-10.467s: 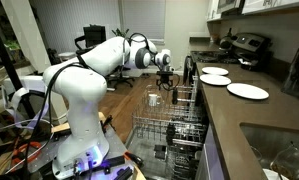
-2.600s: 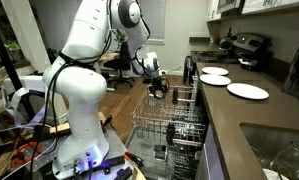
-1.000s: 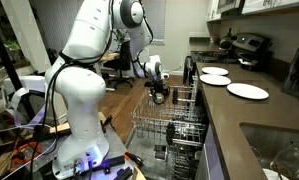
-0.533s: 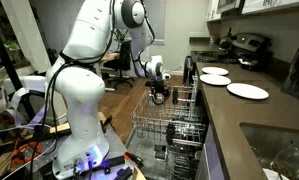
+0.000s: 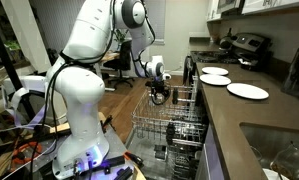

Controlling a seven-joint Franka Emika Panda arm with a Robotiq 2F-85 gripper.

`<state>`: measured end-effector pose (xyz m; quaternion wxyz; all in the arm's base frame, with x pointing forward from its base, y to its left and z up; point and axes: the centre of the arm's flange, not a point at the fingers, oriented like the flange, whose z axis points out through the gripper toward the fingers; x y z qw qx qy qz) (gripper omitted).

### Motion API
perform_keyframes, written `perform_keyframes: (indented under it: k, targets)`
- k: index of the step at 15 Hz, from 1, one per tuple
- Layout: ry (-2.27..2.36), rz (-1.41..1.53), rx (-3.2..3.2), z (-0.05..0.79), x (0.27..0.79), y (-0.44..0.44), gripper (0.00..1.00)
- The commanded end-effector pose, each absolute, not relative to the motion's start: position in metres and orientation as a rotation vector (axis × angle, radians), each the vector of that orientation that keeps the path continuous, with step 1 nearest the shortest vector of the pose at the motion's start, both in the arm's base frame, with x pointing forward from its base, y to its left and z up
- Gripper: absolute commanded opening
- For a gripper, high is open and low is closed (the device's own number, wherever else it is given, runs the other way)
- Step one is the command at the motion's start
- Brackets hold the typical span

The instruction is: Move the glass to the second row in the dishwasher

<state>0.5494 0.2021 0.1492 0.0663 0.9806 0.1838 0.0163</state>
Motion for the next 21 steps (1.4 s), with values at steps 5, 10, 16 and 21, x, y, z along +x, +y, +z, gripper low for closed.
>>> perform_keyframes:
  k: [5,10,16,21]
  targets:
    - [0.595,0.089,3.003,0.1503,0.5475,0.2188,0.82]
    - [0.601,0.085,3.006,0.1486,0.5496,0.218,0.63]
    - [0.601,0.069,3.02,0.1461,0.5512,0.2167,0.68]
    - [0.591,0.051,3.036,0.1464,0.5531,0.213,0.97]
